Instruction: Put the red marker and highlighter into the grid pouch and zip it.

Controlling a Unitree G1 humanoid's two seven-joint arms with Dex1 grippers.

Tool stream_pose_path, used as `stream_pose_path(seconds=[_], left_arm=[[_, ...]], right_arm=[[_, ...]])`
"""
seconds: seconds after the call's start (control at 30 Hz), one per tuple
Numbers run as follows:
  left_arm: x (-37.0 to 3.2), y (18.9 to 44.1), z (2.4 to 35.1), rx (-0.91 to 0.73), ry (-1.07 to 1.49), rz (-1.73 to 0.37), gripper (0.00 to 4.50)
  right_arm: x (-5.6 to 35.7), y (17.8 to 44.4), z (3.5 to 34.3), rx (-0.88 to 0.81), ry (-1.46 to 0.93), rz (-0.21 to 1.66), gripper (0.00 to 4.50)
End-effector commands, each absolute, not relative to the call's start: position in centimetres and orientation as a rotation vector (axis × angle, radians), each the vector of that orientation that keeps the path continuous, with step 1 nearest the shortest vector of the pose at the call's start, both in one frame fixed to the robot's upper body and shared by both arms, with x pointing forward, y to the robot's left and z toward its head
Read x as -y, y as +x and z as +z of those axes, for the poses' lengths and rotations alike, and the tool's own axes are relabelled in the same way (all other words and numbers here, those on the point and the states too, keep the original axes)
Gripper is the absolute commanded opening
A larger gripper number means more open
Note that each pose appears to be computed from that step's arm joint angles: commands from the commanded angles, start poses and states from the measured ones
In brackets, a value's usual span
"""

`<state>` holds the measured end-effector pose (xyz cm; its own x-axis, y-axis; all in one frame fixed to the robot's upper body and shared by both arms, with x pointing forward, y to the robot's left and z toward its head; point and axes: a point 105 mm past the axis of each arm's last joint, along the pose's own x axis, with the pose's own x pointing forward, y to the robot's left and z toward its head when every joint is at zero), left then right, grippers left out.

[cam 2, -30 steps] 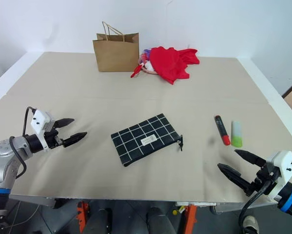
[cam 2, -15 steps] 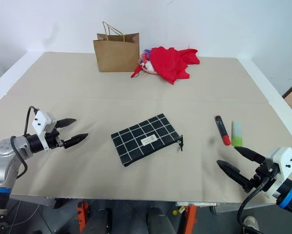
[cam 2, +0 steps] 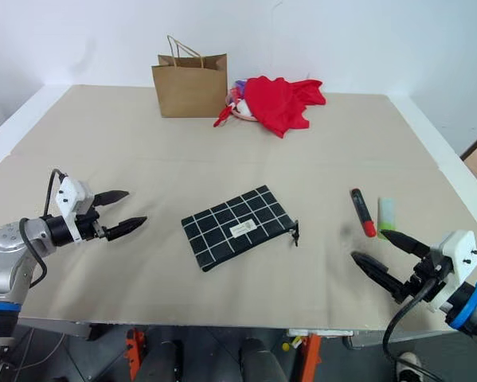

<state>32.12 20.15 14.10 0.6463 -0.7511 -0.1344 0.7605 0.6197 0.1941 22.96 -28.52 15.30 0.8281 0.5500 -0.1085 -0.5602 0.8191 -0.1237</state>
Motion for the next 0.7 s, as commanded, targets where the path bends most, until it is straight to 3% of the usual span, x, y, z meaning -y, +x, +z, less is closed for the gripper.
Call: stream_pose_path(seconds=[0.03, 0.37, 0.7], left_arm=[[-18.6, 31.7, 15.2, 0.003, 0.249, -0.937, 4.5], [-14.7, 29.7, 14.3, -0.011, 0.276, -1.143, 4.5], [-11.6, 27.9, 13.3, -0.004, 0.312, -1.331, 4.5]], right_arm=[[27.7, 23.2, 16.0, -0.049, -0.162, 0.625, 4.43], [23.4, 24.6, 16.0, -0.011, -0.112, 0.739, 4.43], [19.1, 28.4, 16.9, 0.044, -0.099, 0.843, 4.43]])
